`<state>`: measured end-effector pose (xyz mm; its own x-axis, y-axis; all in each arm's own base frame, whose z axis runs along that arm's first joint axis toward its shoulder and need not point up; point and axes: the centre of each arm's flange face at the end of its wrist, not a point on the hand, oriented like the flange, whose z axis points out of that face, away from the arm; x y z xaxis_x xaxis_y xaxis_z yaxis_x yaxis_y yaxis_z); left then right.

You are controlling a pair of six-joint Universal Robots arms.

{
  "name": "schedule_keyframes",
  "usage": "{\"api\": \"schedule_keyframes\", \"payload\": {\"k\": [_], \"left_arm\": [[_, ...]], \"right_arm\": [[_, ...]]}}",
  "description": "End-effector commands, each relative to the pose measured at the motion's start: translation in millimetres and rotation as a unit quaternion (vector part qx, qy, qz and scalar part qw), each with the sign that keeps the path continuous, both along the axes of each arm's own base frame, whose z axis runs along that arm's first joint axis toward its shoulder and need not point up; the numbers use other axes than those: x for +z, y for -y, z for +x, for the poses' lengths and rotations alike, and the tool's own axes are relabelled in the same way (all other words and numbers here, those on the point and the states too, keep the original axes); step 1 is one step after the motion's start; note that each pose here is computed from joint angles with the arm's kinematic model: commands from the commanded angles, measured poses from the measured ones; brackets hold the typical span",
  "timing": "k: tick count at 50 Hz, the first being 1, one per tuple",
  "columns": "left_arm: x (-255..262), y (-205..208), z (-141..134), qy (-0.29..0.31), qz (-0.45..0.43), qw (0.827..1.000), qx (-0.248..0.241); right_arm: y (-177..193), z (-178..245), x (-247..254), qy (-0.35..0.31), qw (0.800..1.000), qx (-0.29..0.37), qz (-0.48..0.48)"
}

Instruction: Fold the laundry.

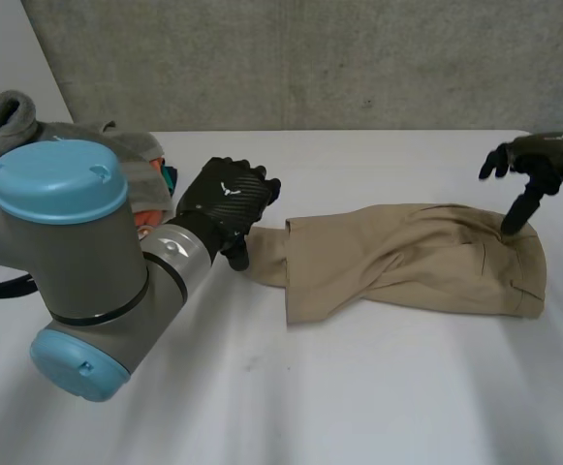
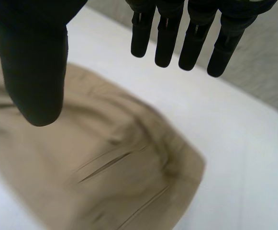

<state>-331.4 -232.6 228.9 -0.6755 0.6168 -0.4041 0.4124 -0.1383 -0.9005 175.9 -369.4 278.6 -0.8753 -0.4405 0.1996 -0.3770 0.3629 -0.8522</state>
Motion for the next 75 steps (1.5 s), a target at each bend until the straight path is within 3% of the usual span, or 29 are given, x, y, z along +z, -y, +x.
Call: {"api": "schedule_keyframes", "payload": {"k": [1,17,26,29,35,42,47,56,61,67,72,73,75], "left_arm": [[6,0,2,-0.007,-0.003,1.000,0.001],[23,-2,14,-0.035,-0.003,0.999,0.011],[22,3,19,-0.035,-0.002,0.999,0.020],[26,9,17,-0.040,-0.012,0.999,0.020],[32,28,7,-0.051,-0.027,0.998,0.024],[19,53,-8,-0.050,-0.020,0.998,0.040],[-6,54,-22,-0.049,0.028,0.998,0.030],[-45,51,-43,-0.045,0.088,0.995,0.016],[-44,62,-44,-0.046,0.077,0.995,0.040],[27,89,-24,-0.095,-0.012,0.990,0.101],[133,106,-9,-0.216,-0.181,0.954,0.102],[162,104,-4,-0.250,-0.228,0.936,0.096],[185,100,0,-0.279,-0.267,0.918,0.087]], "right_arm": [[46,6,-36,-0.003,0.996,-0.032,-0.083],[82,22,-138,-0.044,0.997,-0.042,-0.038],[85,22,-127,-0.050,0.995,-0.055,-0.060],[51,34,-79,-0.028,0.998,-0.034,-0.048],[-26,58,16,0.029,0.988,0.067,-0.137],[-111,71,59,0.066,0.966,0.164,-0.191],[-149,69,76,0.077,0.955,0.191,-0.213],[-169,65,84,0.094,0.954,0.197,-0.206],[-163,64,82,0.090,0.955,0.191,-0.206],[-91,59,64,0.060,0.955,0.136,-0.256],[-32,67,91,0.064,0.914,0.056,-0.397],[-21,71,103,0.075,0.894,0.032,-0.441],[-13,76,115,0.089,0.870,0.013,-0.484]]}}
